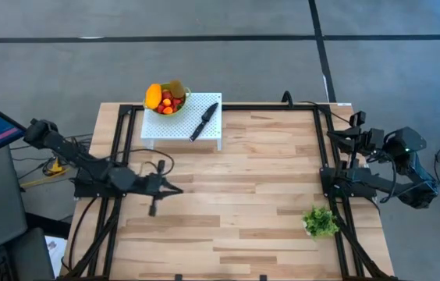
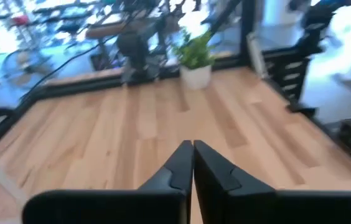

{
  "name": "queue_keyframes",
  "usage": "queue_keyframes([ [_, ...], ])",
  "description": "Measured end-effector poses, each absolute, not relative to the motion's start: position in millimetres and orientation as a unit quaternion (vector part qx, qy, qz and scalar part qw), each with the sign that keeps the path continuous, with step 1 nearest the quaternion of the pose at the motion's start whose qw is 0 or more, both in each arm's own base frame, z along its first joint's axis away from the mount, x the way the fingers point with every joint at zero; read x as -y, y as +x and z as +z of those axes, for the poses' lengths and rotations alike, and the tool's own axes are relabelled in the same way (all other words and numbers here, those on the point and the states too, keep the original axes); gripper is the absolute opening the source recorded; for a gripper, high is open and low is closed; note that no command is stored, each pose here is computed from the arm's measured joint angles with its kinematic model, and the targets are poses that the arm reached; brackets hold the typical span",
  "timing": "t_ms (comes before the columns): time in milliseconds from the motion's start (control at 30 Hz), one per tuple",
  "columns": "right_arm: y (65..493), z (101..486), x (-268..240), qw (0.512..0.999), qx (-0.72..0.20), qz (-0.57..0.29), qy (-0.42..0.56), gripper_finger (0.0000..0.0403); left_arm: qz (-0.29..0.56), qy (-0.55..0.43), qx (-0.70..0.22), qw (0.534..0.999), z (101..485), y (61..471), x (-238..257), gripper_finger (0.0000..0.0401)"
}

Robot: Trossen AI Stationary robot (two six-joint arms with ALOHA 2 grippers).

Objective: Pick & Place Fruit
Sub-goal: Return to Home Position

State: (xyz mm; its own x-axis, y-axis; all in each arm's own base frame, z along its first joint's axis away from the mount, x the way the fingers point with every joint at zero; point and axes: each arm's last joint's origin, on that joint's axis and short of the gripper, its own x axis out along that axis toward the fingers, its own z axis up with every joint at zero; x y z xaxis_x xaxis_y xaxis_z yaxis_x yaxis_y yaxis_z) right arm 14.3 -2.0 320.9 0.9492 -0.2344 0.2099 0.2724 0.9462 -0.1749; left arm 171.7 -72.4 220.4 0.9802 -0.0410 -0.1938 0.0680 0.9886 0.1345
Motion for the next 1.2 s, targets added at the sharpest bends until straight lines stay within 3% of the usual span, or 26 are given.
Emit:
queue_keyframes([
  [267,13.8,324.8,1.8,0.981,0.118,-0.127,-0.087,0.0017,-0.065,0.057,-0.021,0.996,205.2,128.7,51.4,0.0002],
  [367,27.3,319.6,3.2,0.985,0.147,-0.067,-0.067,0.0017,-0.075,0.048,-0.003,0.996,194.1,118.3,46.2,0.0001],
  [467,60.1,283.5,6.5,0.993,0.075,0.07,-0.056,0.0017,-0.097,0.049,0.017,0.994,186.1,110.8,43.6,0.0001],
  [567,84.9,241.9,12.3,0.995,0.041,0.093,0.006,0.0017,-0.094,0.056,0.029,0.994,181.2,106.5,40.4,0.0001],
  [667,99.6,203.0,11.6,0.991,0.064,0.121,0.006,0.0017,-0.085,0.062,0.013,0.994,175.6,104.4,37.2,0.0001],
  [733,102.1,185.8,10.7,0.99,0.088,0.108,-0.003,0.0017,-0.076,0.063,0.005,0.995,174.0,103.0,34.9,0.0001],
  [867,102.1,178.9,9.6,0.998,0.036,0.043,0.023,0.0017,-0.052,0.065,-0.015,0.996,170.0,100.9,30.0,0.0001],
  [967,99.6,181.7,4.6,0.997,0.053,0.058,-0.006,0.0017,-0.026,0.071,-0.028,0.997,167.1,99.4,25.4,0.0001],
  [1200,96.1,175.4,-0.2,0.999,0.026,0.017,-0.023,0.0017,-0.062,0.08,-0.002,0.995,170.7,98.4,16.8,0.0001],
])
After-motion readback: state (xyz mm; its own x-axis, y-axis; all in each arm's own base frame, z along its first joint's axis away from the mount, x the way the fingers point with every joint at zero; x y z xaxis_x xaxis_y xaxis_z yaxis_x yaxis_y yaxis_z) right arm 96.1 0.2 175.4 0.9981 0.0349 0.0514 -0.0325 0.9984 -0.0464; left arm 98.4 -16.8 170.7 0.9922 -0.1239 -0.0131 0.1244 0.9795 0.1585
